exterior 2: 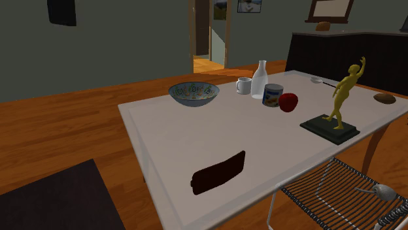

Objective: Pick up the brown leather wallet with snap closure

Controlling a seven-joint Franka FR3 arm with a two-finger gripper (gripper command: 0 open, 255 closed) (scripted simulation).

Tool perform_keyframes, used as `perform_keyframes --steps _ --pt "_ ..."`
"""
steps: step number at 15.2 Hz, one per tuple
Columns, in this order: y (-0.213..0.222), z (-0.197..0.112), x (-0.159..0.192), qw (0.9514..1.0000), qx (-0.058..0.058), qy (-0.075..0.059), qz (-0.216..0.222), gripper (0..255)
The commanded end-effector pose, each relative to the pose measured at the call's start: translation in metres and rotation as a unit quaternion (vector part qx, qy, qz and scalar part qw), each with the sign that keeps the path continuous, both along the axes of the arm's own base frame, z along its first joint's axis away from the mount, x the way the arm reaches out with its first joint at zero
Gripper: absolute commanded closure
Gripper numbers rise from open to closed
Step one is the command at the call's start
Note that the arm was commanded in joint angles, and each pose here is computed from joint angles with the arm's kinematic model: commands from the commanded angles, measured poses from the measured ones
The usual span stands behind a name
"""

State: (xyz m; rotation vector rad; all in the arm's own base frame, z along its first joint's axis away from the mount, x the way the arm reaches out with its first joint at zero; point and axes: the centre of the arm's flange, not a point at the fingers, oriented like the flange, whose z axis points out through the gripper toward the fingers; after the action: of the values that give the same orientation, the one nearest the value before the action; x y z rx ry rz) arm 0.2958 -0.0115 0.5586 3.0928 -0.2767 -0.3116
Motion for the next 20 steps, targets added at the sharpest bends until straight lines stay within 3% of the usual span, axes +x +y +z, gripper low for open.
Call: perform_keyframes --steps 1,20 --pt "0.0 0.0 0.0 1.0 0.0 0.0 0.0 0" --pt "-0.016 -0.204 0.129 0.9989 0.01 -0.043 -0.016 0"
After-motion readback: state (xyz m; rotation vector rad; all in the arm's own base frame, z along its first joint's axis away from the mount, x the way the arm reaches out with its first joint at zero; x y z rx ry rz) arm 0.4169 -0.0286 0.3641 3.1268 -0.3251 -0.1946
